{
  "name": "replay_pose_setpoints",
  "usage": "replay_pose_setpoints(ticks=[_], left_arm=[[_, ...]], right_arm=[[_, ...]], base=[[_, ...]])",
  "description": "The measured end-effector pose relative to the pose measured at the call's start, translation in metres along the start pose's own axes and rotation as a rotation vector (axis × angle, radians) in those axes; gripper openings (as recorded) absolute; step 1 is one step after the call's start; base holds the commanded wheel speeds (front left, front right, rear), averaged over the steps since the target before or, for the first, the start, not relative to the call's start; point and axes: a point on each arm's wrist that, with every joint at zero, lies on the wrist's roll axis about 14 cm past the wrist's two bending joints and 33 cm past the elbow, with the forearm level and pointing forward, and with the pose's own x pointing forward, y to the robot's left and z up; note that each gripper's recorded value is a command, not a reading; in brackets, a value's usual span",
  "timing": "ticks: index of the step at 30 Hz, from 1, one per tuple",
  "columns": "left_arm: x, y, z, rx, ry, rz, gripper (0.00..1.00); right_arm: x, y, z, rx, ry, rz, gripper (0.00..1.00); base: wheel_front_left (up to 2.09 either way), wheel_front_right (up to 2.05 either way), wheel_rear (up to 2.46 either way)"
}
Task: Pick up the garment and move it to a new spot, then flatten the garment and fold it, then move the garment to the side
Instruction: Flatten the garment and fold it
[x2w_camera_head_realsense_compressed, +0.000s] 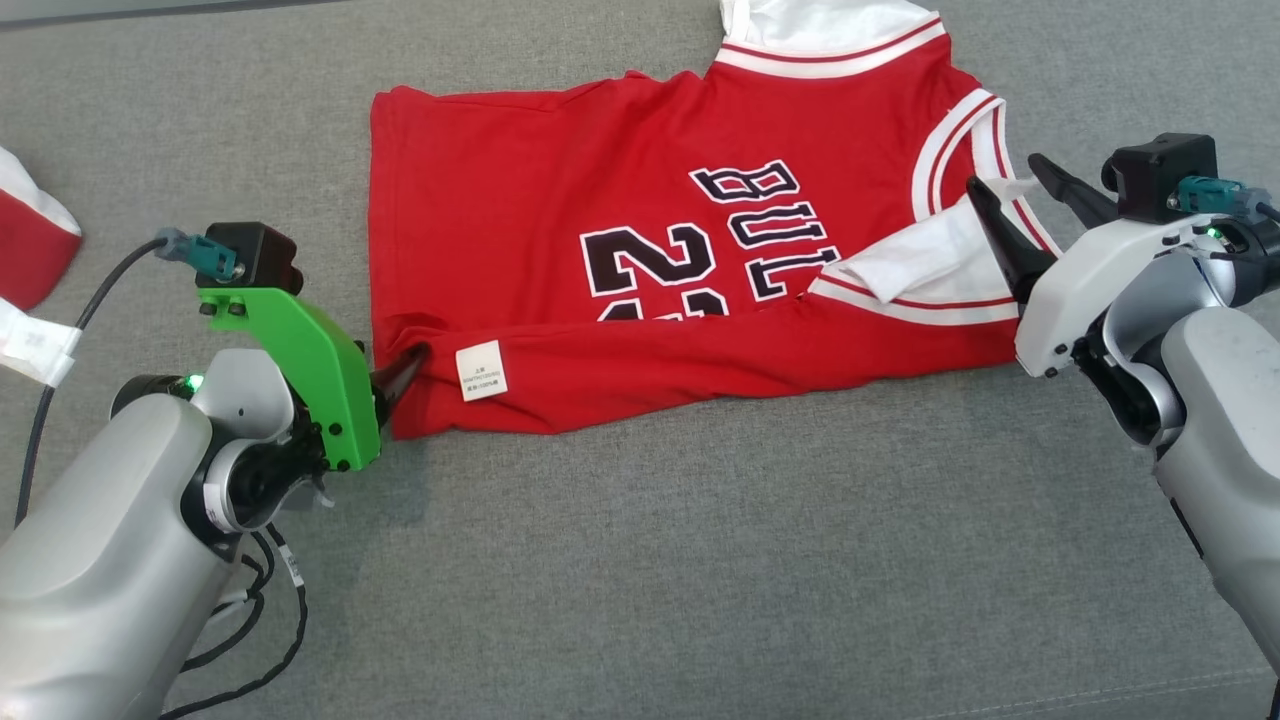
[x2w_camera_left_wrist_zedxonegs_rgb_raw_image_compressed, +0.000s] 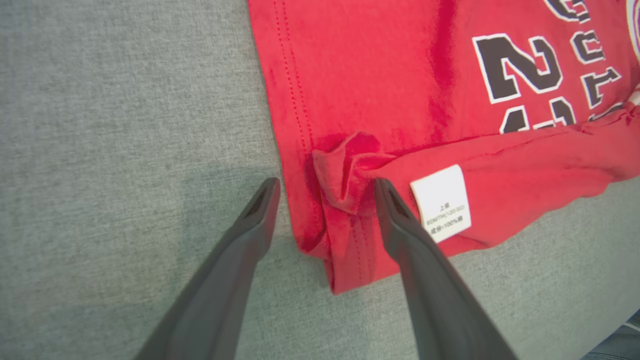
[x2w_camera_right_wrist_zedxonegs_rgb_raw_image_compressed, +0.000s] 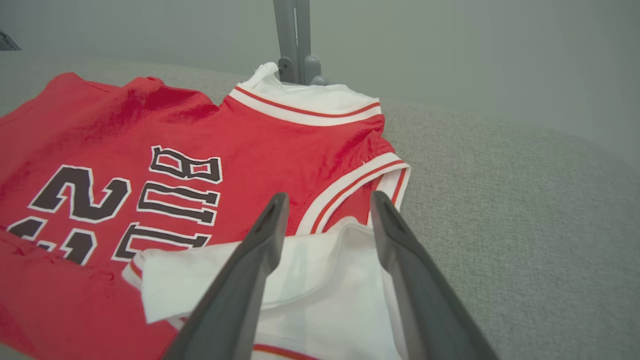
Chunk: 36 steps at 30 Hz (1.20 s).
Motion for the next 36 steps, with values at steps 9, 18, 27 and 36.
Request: replay_pose_setpoints(ticks=[9, 18, 27, 36], left_arm=[[-0.021, 0.0, 0.009, -0.032, -0.18, -0.003, 1.0], [-0.055, -0.009, 0.004, -0.052, -0.477, 0.046, 1.0], [-0.073, -0.015, -0.03, -0.077, -0.632, 0.071, 1.0], [-0.063, -0.015, -0.05, -0.091, -0.615, 0.079, 1.0]], right_arm=[[-0.019, -0.008, 0.03, 0.004, -0.168, -0.029, 1.0], [-0.067, -0.025, 0.028, -0.038, -0.298, -0.124, 1.0], [-0.108, -0.018, 0.012, -0.015, -0.373, -0.226, 1.0], [-0.114, -0.019, -0.029, 0.025, -0.263, -0.267, 1.0]], base=[[0.0, 0.0, 0.0], [0.0, 0.0, 0.0], [0.0, 0.0, 0.0], [0.0, 0.0, 0.0]])
